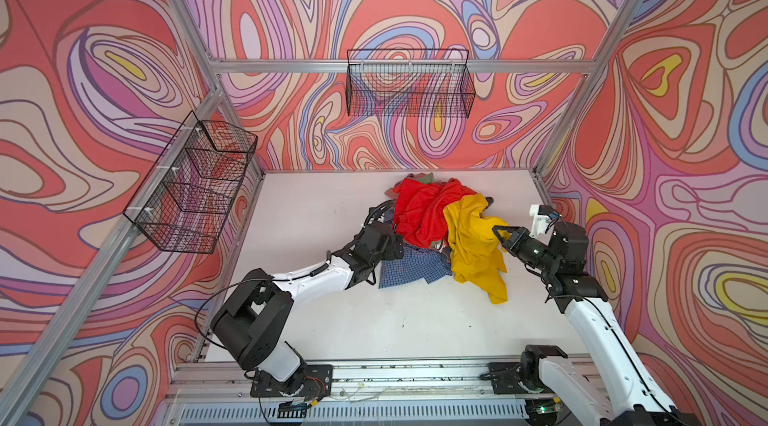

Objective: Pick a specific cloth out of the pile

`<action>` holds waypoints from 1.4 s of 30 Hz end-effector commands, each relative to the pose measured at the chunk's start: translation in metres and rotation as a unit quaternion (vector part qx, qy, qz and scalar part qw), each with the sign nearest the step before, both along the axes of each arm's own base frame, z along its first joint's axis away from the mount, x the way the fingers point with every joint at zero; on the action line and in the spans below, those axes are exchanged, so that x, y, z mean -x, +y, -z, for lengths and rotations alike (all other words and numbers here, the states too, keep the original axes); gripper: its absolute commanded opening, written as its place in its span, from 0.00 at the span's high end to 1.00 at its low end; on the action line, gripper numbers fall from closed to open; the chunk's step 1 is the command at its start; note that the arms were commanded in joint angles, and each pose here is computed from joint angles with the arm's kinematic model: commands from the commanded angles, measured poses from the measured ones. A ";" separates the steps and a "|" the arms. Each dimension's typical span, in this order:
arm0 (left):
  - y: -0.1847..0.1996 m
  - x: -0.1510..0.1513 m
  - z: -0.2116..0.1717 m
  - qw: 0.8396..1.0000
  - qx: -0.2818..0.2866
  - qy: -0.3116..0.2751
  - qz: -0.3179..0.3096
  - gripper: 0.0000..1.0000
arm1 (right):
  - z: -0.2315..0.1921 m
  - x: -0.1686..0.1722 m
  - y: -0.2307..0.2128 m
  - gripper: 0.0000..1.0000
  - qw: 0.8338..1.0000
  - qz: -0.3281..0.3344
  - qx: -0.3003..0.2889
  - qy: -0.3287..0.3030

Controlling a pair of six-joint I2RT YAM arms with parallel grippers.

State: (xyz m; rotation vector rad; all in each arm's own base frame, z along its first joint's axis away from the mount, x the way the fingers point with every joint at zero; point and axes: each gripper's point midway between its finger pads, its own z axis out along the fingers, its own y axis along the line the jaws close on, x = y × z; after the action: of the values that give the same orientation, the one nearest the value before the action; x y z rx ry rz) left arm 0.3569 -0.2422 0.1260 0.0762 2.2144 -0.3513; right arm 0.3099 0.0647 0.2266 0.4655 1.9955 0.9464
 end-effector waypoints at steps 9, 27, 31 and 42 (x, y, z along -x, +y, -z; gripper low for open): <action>0.000 0.021 -0.015 0.998 -0.039 -0.045 0.033 0.00 | 0.083 0.026 0.052 1.00 0.994 -0.030 0.012 0.106; -0.001 0.026 -0.008 0.996 -0.057 -0.040 0.052 0.00 | 0.154 0.080 -0.010 0.59 0.933 0.141 0.149 0.295; 0.003 0.027 -0.008 0.996 -0.059 -0.044 0.051 0.00 | 0.146 0.084 -0.022 0.43 0.924 0.171 0.161 0.302; 0.014 0.034 -0.008 0.996 -0.062 -0.057 0.043 0.00 | 0.167 0.080 -0.031 0.08 0.918 0.206 0.165 0.296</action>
State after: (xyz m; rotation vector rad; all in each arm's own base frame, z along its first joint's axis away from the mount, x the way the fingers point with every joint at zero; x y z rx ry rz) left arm 0.3223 -0.2323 0.1254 0.2662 2.1612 -0.2598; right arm 0.2249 0.0367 0.0699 1.0165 2.4188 0.2205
